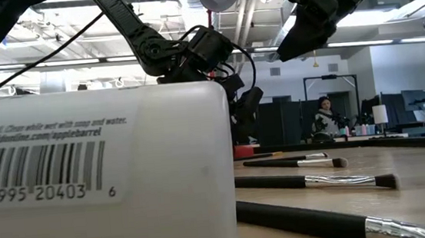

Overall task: Pick & Place Paint Supplies
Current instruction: Put the black gold paint brush into the purple cup

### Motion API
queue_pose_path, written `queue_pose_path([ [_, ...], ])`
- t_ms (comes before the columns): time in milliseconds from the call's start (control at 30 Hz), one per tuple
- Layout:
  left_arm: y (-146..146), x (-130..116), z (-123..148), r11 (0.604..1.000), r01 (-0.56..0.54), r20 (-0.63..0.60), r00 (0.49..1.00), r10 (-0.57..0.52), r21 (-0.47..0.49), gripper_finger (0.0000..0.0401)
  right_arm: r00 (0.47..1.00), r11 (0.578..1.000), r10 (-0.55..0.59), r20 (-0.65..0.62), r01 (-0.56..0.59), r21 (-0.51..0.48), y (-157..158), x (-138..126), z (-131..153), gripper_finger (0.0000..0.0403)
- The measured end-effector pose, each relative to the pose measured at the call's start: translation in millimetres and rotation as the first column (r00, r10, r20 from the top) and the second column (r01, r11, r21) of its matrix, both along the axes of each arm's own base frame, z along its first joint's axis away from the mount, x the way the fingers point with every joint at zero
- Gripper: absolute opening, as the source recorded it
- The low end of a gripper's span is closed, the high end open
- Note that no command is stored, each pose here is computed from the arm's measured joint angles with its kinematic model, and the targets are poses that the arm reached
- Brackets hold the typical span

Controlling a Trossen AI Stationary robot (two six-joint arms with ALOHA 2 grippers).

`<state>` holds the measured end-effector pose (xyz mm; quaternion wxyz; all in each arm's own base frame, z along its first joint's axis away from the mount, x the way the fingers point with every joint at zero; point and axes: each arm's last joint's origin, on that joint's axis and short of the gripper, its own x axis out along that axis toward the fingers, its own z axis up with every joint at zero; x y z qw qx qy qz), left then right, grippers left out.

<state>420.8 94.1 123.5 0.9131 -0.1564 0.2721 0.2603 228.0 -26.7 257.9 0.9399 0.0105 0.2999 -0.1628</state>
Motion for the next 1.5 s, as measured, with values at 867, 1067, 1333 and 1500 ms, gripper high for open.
queue_pose_path([
  [867, -25.0, 15.5, -27.7, 0.985, -0.148, -0.002, 0.989, 0.149, 0.089, 0.0172, 0.999, 0.999, 0.031, -0.017, -0.031, -0.017, 3.8, -0.2, -0.8, 0.025],
  [1067, -21.7, 30.7, -41.2, 0.983, -0.135, -0.014, 0.99, 0.138, 0.124, 0.0172, 0.999, 1.0, 0.027, -0.043, -0.028, -0.011, 3.8, -1.8, -3.0, 0.025],
  [1333, -12.8, 28.1, -42.6, 0.991, -0.126, -0.048, 0.991, 0.128, 0.052, 0.0166, 0.998, 1.0, 0.026, -0.06, -0.026, -0.007, 3.9, -2.9, -4.4, 0.025],
  [1500, -14.0, 23.6, -48.5, 0.992, -0.127, -0.103, 0.987, 0.126, -0.001, 0.0125, 0.997, 1.0, 0.026, -0.074, -0.026, -0.006, 4.0, -3.8, -5.4, 0.025],
])
